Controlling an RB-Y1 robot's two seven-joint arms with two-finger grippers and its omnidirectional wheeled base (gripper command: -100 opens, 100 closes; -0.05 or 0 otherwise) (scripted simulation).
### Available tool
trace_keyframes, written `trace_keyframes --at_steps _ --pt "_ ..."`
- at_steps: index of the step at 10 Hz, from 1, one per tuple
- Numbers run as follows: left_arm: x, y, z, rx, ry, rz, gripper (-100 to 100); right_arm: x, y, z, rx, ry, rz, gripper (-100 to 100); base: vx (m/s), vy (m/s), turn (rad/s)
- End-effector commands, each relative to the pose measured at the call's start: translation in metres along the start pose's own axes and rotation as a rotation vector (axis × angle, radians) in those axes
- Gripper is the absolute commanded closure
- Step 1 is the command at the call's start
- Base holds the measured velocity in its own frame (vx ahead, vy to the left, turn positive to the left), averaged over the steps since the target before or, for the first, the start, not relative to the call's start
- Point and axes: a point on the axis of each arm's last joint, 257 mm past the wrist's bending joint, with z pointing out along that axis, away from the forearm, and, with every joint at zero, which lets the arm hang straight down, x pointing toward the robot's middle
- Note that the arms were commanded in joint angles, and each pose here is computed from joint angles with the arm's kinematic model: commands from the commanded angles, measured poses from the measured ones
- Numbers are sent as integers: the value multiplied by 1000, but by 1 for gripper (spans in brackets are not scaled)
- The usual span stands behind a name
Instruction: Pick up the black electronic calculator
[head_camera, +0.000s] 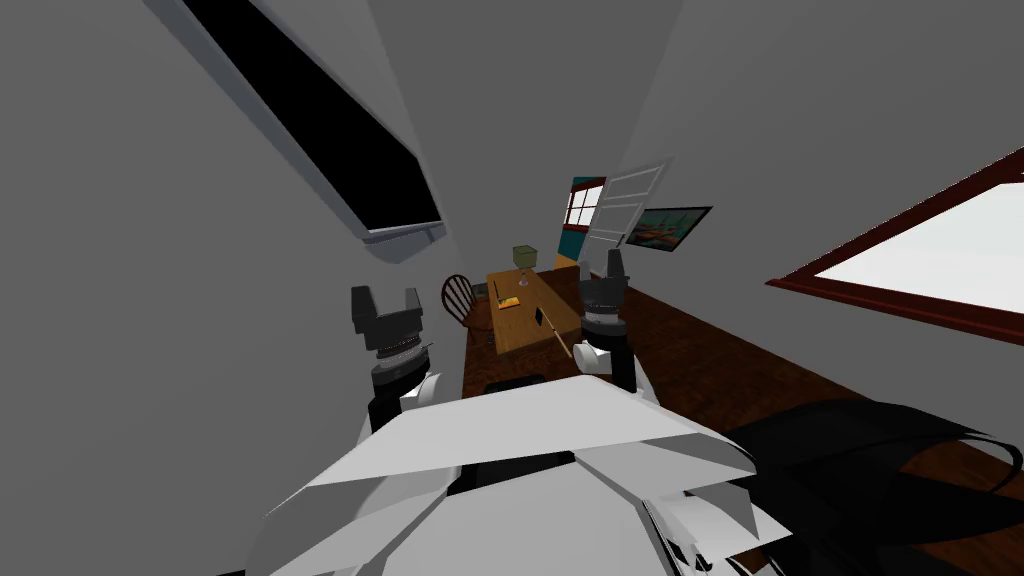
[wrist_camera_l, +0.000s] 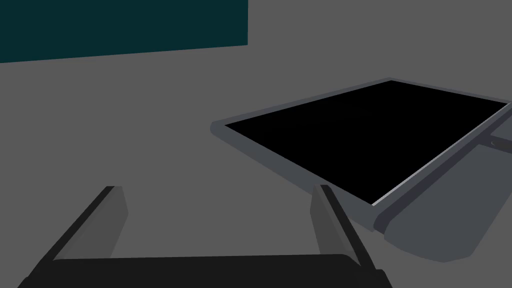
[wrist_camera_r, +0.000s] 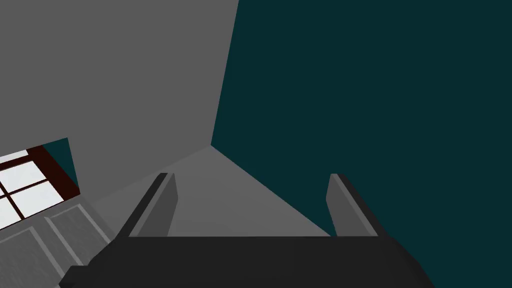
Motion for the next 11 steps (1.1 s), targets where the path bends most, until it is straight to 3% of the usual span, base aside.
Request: trace_keyframes --at_steps 1,5,8,10,11 --pt "0 0 0 0 0 0 0 6 -7 0 17 33 -11 -100 0 0 0" --pt "0 0 0 0 0 0 0 25 -51 -2 112 122 -61 -100 -3 -18 0" --pt "0 0 0 0 0 0 0 31 -67 -3 147 143 -78 -100 -3 -20 1" --pt "0 0 0 0 0 0 0 43 -102 -6 220 185 -107 -100 -2 -31 0" --pt "0 0 0 0 0 0 0 43 -104 -7 228 187 -118 -100 -5 -32 7"
